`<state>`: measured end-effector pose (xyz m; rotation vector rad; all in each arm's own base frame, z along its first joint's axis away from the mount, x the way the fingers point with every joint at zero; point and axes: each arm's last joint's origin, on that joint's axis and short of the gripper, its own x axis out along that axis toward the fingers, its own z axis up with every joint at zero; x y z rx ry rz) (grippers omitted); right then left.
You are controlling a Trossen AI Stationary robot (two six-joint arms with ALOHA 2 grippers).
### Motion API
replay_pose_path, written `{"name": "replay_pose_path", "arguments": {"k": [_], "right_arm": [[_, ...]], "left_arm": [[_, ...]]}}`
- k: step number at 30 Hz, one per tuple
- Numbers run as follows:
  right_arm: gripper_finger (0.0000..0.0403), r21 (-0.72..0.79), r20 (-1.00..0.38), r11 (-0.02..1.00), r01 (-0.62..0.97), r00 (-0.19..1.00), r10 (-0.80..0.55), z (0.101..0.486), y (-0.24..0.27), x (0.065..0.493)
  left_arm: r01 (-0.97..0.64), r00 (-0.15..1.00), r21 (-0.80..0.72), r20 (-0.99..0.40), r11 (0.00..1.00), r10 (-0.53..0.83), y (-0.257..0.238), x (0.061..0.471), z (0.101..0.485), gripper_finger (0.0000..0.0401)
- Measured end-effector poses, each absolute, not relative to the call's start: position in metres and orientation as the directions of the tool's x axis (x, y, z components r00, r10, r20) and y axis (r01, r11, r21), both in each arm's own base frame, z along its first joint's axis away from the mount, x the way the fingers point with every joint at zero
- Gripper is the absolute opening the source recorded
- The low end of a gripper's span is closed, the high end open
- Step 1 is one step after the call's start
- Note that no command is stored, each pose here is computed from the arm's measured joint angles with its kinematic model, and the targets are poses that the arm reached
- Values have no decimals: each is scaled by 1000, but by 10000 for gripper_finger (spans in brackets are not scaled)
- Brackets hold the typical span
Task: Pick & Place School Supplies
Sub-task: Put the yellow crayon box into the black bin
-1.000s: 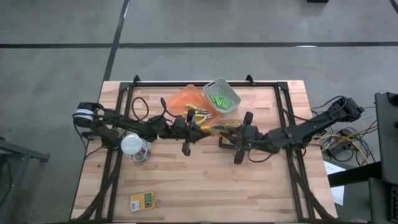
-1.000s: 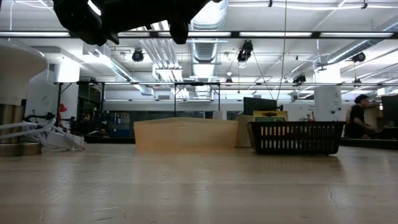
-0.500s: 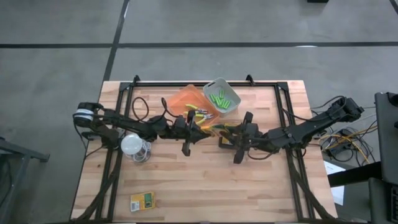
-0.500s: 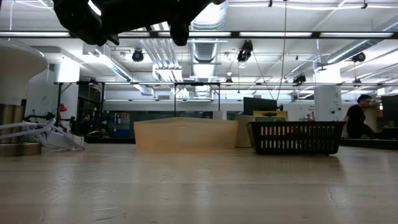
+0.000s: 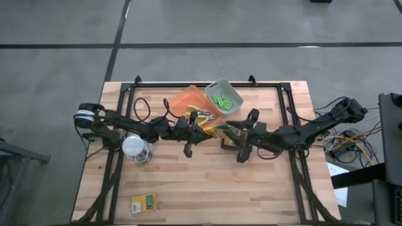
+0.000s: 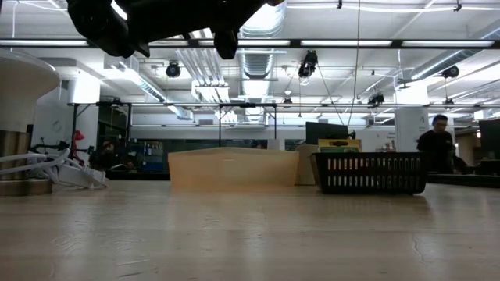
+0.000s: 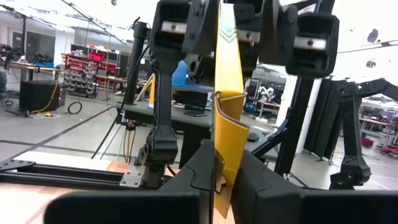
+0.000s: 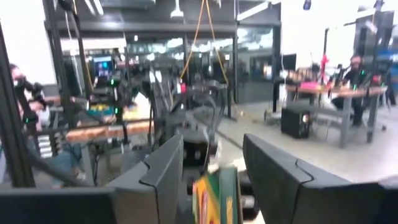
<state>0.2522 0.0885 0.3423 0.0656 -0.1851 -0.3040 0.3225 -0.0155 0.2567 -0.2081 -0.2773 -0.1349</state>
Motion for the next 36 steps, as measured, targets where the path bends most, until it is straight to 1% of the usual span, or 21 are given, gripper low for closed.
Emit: {"name": "replay_pose_path", "arguments": {"k": [5, 8, 13, 16, 19, 21, 24, 27, 31, 34, 36], "right_arm": [[174, 74, 257, 956, 282, 921, -292, 353, 91, 248], [172, 45, 277, 962, 269, 922, -271, 358, 95, 242], [169, 28, 299, 971, 236, 925, -233, 364, 102, 231], [169, 27, 309, 977, 212, 928, -210, 368, 107, 225], [169, 33, 316, 981, 190, 930, -190, 370, 110, 220], [169, 22, 317, 983, 183, 931, -180, 370, 113, 218], [169, -1, 315, 984, 178, 934, -169, 370, 116, 217], [169, -5, 315, 985, 174, 935, -163, 370, 117, 216], [169, -6, 315, 985, 174, 935, -163, 370, 117, 216], [169, -6, 314, 985, 174, 935, -164, 370, 117, 216], [169, -6, 314, 985, 174, 935, -163, 370, 117, 216]], "left_arm": [[172, 956, -244, 277, 955, -101, -15, 323, 256, 28], [164, 970, -316, 226, 934, -94, -14, 324, 251, 27], [94, 995, -422, 54, 902, -78, -10, 332, 244, 27], [31, 994, -430, -85, 902, -75, -9, 338, 249, 28], [-38, 962, -395, -263, 918, -74, -9, 344, 262, 29], [-68, 922, -341, -381, 938, -72, -9, 346, 274, 29], [-82, 855, -259, -515, 962, -66, -7, 348, 296, 29], [-81, 800, -201, -597, 976, -57, -4, 350, 318, 30], [-66, 775, -142, -630, 988, -39, 4, 353, 341, 30], [-56, 751, -96, -660, 994, -21, 13, 358, 346, 30], [-66, 710, -81, -704, 995, -10, 19, 361, 342, 30]]}}
